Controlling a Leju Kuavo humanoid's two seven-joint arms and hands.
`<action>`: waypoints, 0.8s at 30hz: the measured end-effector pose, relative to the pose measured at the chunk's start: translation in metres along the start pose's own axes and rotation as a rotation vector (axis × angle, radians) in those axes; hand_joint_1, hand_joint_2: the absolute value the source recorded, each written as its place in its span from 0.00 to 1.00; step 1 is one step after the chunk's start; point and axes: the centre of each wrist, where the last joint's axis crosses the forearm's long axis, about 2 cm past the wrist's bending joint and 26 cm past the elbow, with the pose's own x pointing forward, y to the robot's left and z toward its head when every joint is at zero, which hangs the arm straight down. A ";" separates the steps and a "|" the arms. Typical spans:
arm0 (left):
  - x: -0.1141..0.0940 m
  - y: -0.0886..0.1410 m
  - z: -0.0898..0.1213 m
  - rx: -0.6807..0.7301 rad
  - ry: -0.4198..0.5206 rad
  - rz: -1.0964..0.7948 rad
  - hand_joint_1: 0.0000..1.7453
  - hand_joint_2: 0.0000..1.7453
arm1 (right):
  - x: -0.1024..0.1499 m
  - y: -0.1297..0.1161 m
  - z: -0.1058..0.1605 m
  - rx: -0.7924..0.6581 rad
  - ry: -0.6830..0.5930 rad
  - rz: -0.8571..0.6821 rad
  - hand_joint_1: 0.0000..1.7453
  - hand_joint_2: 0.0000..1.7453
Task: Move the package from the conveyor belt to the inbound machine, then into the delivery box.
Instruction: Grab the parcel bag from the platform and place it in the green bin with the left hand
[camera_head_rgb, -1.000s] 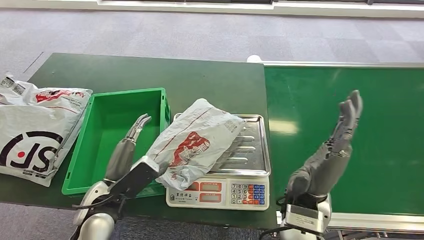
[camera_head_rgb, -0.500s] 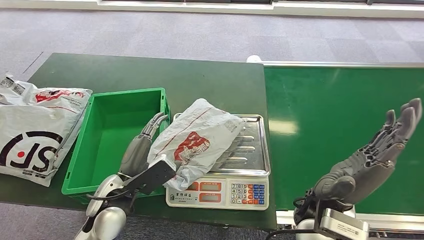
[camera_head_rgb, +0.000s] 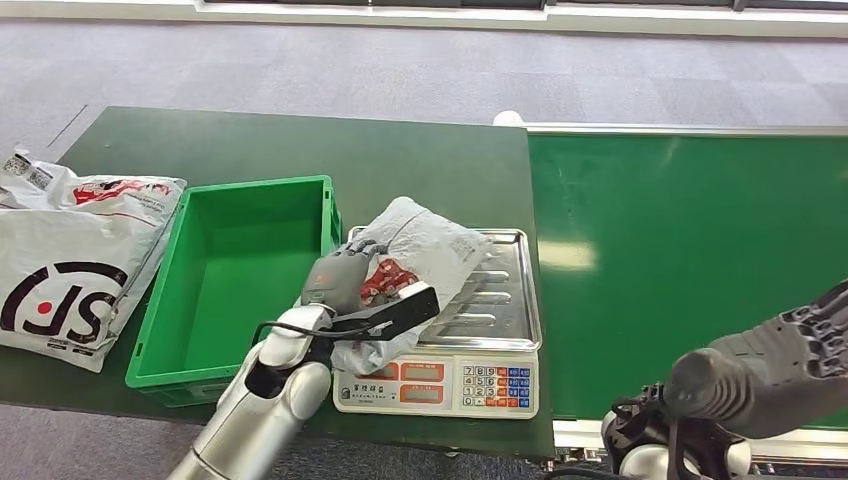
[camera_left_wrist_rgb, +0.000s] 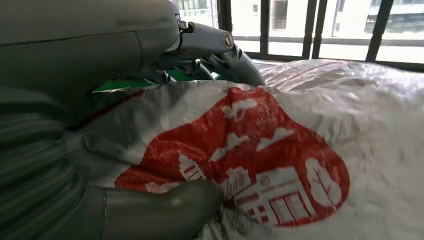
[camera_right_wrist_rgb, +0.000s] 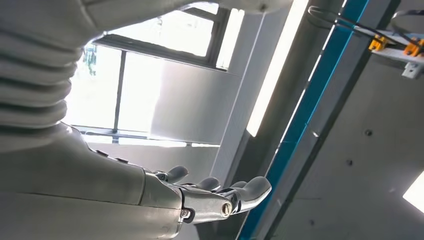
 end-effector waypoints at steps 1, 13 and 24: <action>0.001 -0.001 -0.007 -0.008 0.031 -0.038 1.00 1.00 | 0.001 -0.001 0.001 0.008 -0.006 0.003 0.00 1.00; 0.012 -0.001 -0.043 -0.048 0.061 -0.150 1.00 1.00 | 0.005 0.001 0.003 0.042 -0.032 0.013 0.00 1.00; -0.003 0.060 -0.016 0.290 -0.095 0.255 1.00 1.00 | 0.010 -0.015 0.017 0.073 0.015 0.052 0.00 1.00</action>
